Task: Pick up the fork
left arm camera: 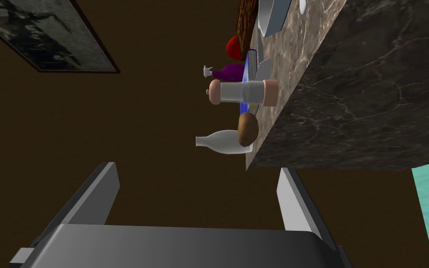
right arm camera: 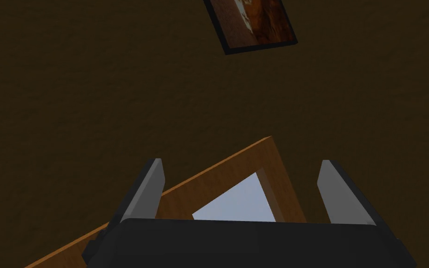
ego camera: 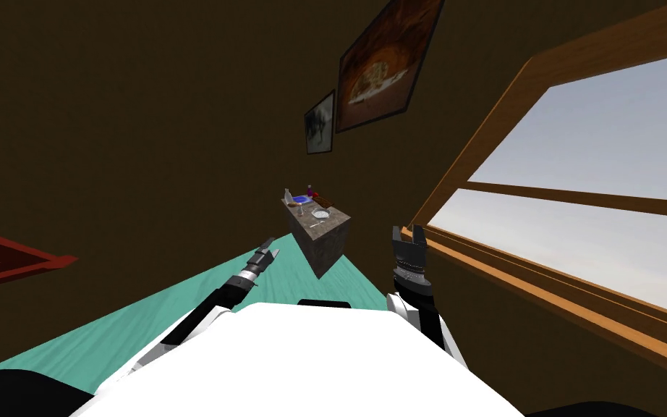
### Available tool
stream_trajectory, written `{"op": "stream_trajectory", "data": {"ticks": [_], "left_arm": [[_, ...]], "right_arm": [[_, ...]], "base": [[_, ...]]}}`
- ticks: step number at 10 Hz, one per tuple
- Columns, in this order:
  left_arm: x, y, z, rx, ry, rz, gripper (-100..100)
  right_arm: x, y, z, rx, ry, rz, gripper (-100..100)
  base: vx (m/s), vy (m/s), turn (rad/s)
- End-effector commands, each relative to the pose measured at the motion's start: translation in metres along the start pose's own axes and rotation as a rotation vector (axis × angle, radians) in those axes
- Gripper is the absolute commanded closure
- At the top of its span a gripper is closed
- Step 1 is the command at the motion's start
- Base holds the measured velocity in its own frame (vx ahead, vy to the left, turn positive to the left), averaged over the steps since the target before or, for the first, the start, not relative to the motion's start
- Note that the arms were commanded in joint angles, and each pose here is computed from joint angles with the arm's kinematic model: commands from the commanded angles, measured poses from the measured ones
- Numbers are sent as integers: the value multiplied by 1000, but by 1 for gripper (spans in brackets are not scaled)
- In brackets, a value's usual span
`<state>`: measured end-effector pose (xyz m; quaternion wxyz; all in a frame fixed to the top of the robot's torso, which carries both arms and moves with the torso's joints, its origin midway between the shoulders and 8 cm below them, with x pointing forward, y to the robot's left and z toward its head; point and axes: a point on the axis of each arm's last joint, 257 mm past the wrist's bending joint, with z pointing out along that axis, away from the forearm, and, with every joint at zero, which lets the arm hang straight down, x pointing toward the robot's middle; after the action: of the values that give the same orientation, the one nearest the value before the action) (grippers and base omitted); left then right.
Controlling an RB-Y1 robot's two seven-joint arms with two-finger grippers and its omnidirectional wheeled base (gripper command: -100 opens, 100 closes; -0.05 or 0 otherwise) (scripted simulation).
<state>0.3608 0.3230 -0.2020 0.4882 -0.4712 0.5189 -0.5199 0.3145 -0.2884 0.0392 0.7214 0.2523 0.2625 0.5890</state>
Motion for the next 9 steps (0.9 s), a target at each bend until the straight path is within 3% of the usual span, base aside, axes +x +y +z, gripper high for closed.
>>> {"op": "stream_trajectory", "data": {"ticks": [1,2,3,4,5,6,7,8,9], "left_arm": [[-17,32,-12,-110,-12,-21,-100],[-18,32,-12,-118,0,-7,-100],[-33,63,-23,-214,-20,-29,-100],[-35,62,-23,-221,-10,-17,-100],[-52,92,-37,-320,-35,-39,-100],[-54,91,-37,-325,-26,-27,-100],[-75,116,-53,-415,-52,-41,-100],[-76,118,-54,-429,-50,-38,-100],[-94,138,-69,-514,-74,-53,-100]], "right_arm": [[0,0,0,0,0,0,0],[0,0,0,0,0,0,0],[0,0,0,0,0,0,0],[0,0,0,0,0,0,0],[0,0,0,0,0,0,0],[0,0,0,0,0,0,0],[0,0,0,0,0,0,0],[0,0,0,0,0,0,0],[0,0,0,0,0,0,0]], "base": [[-70,41,-98],[-65,34,-59],[-71,33,-113],[-52,30,-65],[-49,21,-118],[-47,13,-69],[-51,1,-142],[-41,8,-93],[-38,-1,-168]]}}
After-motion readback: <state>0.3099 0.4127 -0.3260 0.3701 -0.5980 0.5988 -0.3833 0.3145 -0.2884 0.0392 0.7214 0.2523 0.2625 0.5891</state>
